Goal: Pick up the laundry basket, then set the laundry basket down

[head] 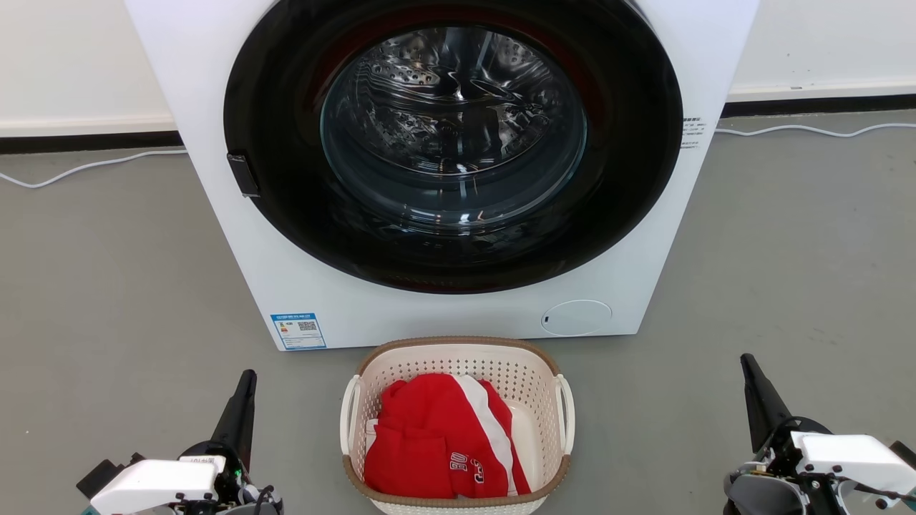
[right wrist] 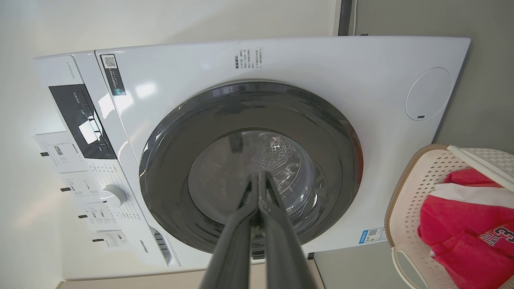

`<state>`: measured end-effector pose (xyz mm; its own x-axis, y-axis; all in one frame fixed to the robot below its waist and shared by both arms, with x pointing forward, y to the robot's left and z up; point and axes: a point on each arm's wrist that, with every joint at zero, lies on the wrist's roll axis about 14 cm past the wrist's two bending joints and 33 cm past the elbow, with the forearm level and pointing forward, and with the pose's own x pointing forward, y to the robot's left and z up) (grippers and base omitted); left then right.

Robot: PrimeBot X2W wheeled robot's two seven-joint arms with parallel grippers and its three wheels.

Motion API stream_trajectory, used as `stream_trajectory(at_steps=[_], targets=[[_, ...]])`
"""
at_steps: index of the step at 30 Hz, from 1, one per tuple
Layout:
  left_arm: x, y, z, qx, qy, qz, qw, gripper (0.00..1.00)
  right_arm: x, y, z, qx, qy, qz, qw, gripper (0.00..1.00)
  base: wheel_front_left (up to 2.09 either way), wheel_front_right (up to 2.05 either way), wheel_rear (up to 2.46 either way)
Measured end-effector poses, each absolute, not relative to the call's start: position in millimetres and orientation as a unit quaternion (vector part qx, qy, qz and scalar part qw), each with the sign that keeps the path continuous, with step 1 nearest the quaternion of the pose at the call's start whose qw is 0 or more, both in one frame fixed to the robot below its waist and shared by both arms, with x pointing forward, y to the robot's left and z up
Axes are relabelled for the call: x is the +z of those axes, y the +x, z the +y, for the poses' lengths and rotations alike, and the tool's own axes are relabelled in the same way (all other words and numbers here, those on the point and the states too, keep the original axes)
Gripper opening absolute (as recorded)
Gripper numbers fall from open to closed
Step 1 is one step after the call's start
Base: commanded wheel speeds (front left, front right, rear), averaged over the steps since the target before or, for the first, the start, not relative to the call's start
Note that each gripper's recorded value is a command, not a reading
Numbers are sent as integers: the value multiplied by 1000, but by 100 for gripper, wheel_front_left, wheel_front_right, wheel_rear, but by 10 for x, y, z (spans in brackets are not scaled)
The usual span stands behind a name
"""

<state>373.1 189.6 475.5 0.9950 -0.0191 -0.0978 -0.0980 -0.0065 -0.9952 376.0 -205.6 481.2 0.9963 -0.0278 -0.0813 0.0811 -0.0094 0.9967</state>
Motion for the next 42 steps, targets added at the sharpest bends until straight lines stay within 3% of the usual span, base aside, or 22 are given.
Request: stream_trajectory(at_steps=[42], targets=[[4754,3731,1896,28,-709,41,704,0,4812,3760,-2056,-39,709,19,704,0,0,0,0]])
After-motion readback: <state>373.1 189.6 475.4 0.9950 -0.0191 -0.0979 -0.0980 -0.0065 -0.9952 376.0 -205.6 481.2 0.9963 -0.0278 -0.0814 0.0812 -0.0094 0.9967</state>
